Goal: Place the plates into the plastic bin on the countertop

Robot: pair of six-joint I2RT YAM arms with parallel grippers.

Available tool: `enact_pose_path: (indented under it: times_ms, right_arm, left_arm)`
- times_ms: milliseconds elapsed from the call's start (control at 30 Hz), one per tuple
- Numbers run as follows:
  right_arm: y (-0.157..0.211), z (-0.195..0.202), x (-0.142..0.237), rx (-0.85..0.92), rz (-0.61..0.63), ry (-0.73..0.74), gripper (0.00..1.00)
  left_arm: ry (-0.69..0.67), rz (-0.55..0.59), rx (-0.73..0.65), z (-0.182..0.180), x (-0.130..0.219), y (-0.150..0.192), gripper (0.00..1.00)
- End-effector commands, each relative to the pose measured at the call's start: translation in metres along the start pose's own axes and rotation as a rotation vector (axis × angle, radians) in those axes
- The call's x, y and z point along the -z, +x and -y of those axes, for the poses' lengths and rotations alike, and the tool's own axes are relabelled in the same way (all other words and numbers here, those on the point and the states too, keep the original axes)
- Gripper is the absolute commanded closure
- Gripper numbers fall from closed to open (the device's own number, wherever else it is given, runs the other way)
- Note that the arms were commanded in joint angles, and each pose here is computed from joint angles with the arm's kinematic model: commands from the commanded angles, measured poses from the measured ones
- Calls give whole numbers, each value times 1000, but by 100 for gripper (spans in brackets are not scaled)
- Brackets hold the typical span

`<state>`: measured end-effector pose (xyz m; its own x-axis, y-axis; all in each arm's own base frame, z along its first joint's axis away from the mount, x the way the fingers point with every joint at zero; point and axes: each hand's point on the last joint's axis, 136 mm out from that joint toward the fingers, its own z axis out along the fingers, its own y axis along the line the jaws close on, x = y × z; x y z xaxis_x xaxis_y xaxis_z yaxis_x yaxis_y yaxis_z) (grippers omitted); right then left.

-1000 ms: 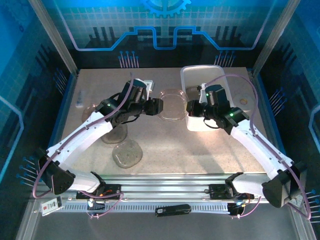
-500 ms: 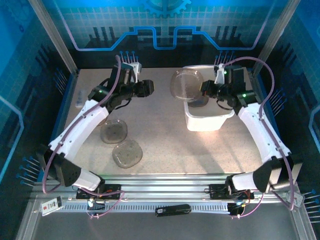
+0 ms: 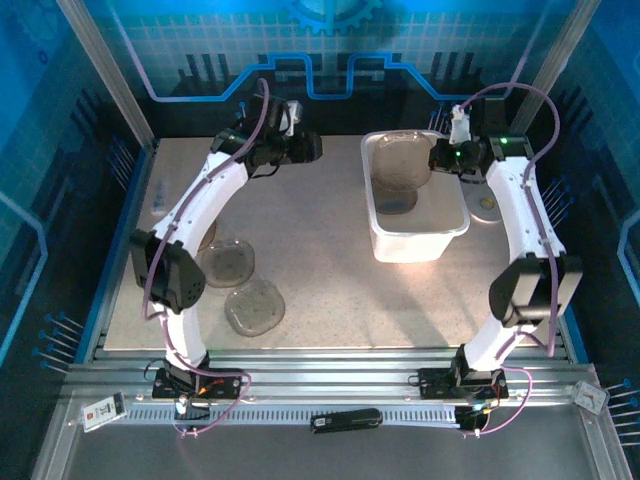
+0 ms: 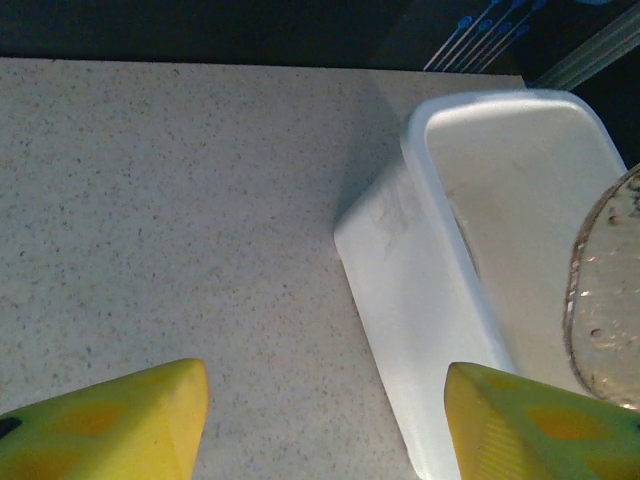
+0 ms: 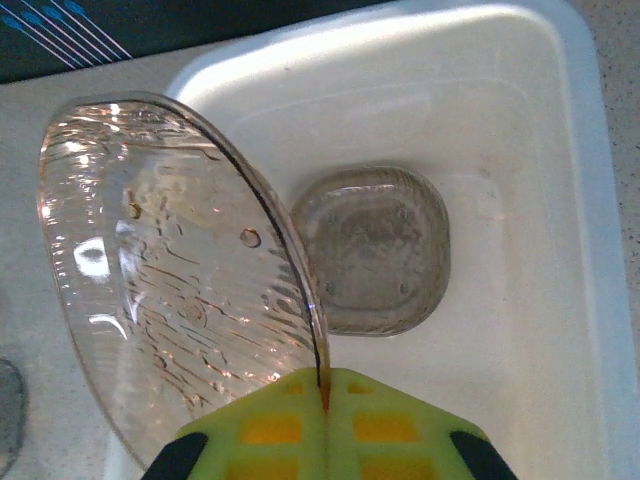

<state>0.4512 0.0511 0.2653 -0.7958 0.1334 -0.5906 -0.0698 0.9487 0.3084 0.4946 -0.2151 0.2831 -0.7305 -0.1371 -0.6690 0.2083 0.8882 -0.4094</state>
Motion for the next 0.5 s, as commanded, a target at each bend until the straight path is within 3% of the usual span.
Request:
enact_pose_path:
  times_ms: [0,467]
  right_arm:
    - [9,14,-15,42,-93,42,100]
    - [11,43,-84,32,-233,81,100]
  left_arm:
    - [16,-40,-8,-2,-8,-1,36]
    - [-19,-102,33,-26,-49,3,36]
